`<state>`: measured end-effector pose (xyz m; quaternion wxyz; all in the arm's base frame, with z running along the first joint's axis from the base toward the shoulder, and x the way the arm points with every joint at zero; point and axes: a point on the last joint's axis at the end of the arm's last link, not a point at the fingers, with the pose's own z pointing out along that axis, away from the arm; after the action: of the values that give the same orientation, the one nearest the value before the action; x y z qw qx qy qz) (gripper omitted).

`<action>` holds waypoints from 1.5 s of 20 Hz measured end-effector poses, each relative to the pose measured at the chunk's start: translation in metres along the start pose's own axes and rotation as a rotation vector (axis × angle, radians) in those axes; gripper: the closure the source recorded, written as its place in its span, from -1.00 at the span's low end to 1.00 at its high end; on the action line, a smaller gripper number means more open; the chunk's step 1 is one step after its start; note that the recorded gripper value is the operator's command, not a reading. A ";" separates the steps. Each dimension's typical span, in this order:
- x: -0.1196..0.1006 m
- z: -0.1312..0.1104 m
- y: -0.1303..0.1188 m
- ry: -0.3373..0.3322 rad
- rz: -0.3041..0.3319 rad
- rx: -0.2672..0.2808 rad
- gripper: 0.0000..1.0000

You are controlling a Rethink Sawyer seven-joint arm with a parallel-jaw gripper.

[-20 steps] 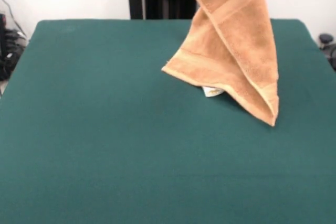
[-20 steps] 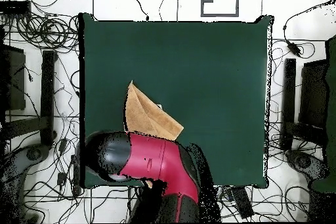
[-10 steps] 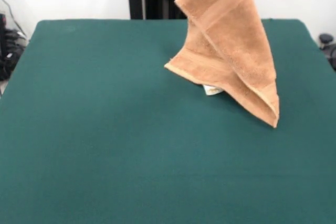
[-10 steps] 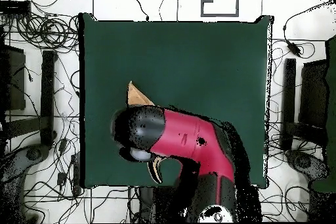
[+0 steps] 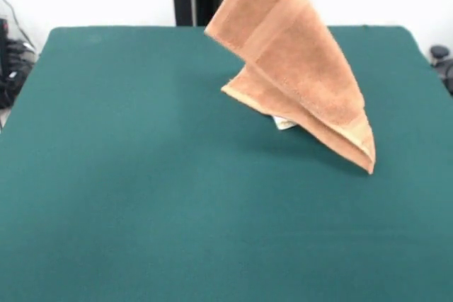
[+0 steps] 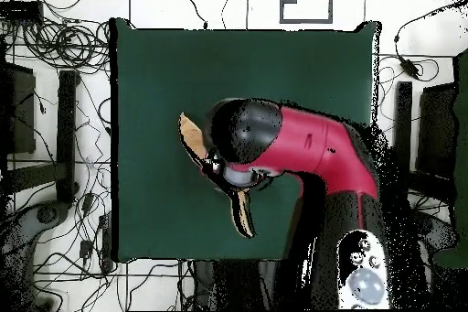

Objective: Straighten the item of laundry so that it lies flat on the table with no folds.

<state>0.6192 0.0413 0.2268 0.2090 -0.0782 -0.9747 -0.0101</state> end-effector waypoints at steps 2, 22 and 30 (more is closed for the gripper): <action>-0.009 0.000 -0.010 -0.011 -0.021 0.007 1.00; -0.183 0.050 -0.095 -0.227 -1.001 0.076 1.00; -0.220 0.033 -0.058 -0.191 -1.216 0.125 1.00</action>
<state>0.7945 -0.0471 0.1079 0.0817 0.5030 -0.8581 -0.0634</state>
